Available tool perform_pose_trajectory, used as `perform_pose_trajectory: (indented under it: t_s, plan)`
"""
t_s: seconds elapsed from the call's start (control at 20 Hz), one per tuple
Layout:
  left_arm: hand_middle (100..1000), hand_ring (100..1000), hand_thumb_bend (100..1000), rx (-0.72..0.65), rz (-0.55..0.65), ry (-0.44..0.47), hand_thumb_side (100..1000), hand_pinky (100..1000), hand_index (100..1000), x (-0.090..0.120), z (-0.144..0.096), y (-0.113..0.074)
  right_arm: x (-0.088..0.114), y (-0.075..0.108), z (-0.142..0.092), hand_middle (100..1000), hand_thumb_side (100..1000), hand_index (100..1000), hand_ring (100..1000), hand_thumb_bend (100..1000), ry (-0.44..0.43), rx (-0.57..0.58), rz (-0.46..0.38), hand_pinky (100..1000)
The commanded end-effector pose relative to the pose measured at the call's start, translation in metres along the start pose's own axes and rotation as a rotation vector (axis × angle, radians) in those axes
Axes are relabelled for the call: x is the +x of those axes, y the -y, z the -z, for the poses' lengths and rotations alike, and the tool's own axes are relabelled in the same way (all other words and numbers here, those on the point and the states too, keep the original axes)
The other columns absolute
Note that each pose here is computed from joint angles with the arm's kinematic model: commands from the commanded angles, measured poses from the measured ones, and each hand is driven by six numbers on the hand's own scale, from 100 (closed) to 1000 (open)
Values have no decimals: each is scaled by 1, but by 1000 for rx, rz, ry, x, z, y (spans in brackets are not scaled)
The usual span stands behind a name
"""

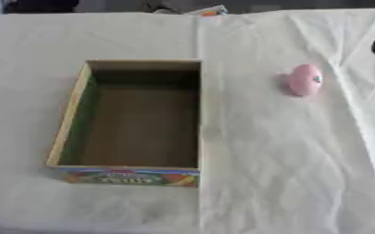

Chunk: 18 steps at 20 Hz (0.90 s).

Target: Pick up objects on the table and place them in the box.

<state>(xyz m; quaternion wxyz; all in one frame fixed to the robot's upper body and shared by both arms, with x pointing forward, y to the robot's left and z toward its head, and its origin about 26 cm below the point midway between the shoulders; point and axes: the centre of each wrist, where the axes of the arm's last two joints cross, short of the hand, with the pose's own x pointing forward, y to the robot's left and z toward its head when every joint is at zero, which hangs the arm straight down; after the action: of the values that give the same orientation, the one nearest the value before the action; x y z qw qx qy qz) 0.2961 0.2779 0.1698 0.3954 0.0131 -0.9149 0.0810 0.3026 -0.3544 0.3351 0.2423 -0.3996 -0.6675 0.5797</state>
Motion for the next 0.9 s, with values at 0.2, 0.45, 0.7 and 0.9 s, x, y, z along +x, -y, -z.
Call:
perform_pose_trajectory:
  t_s: [0.2, 0.45, 0.7, 0.9]
  plan:
    - [569, 482, 100, -31, 5, 18, 949, 551, 703, 5, 4, 0, -27, 3, 2, 798, 726, 940, 809, 859, -49, 208, -47, 653]
    - [569, 482, 100, -38, 3, 17, 948, 551, 703, 5, 4, 1, -39, -6, 5, 803, 607, 973, 819, 853, -80, 347, -43, 663]
    - [569, 483, 100, -41, 2, 15, 948, 550, 703, 5, 4, 1, -50, -20, 7, 806, 494, 986, 824, 838, -117, 446, -4, 671]
    - [569, 483, 100, -42, 2, 13, 949, 550, 703, 4, 4, 1, -57, -28, 8, 810, 426, 985, 829, 822, -135, 499, 21, 675]
